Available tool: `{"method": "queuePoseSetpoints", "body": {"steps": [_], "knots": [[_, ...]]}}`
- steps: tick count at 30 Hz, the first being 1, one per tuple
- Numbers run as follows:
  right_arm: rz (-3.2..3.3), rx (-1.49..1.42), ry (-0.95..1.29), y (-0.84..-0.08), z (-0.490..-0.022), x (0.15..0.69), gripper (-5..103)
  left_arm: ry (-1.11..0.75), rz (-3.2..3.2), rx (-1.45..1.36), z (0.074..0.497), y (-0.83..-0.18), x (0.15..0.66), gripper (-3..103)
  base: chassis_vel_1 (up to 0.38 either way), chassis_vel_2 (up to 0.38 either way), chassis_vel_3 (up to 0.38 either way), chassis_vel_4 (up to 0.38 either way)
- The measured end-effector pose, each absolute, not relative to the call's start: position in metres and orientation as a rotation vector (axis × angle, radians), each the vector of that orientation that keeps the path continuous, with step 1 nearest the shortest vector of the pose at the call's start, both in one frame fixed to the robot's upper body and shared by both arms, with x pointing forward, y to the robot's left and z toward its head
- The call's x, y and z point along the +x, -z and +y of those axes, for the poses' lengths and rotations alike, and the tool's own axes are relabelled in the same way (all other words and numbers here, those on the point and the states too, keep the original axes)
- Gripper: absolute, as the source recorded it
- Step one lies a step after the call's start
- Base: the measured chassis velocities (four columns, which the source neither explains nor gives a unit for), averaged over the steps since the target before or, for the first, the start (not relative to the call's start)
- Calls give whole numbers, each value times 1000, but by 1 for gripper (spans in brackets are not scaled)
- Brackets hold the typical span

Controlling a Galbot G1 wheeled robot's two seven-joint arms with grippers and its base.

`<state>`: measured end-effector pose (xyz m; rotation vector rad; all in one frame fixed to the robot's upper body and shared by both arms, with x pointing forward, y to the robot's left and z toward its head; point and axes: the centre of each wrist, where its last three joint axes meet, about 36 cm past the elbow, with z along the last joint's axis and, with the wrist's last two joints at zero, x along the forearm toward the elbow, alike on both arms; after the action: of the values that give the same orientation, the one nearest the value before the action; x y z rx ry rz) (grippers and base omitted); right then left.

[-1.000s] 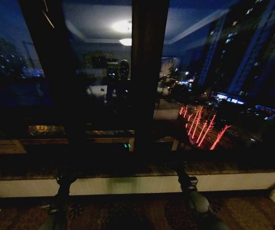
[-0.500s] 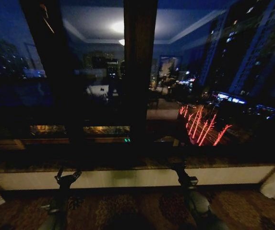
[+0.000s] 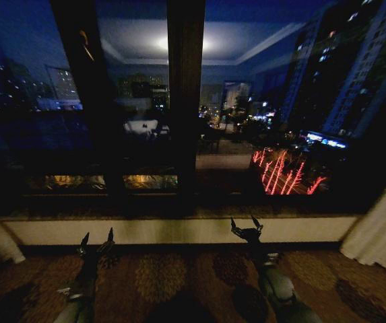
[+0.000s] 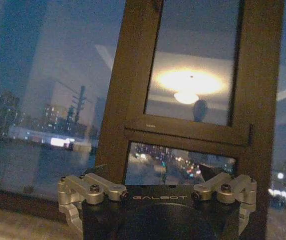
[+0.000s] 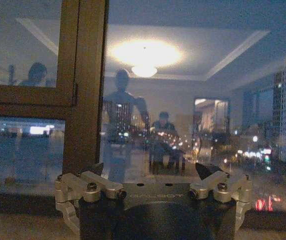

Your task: Open the curtains by pulling them apart, changing their state from closed to fully open.

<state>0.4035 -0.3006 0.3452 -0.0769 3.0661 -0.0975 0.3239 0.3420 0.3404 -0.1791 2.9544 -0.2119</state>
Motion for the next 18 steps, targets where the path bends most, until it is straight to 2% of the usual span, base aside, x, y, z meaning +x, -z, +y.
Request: {"method": "queuePoseSetpoints", "body": {"steps": [6, 10, 14, 18], "knots": [[3066, -77, 98, -345, -301, 404, 100, 212, 2954, -179, 342, -340, 324, 100, 283, -379, -280, 399], [3066, -77, 98, -345, -301, 403, 100, 212, 2955, -179, 342, -340, 324, 100, 273, -308, -272, 273], [3066, -77, 98, -345, -301, 403, 100, 212, 2955, -180, 342, -340, 324, 100, 154, -94, -181, 125], [3066, -77, 97, -345, -301, 403, 100, 212, 2954, -179, 342, -340, 324, 100, 10, 12, -68, 14]]}}
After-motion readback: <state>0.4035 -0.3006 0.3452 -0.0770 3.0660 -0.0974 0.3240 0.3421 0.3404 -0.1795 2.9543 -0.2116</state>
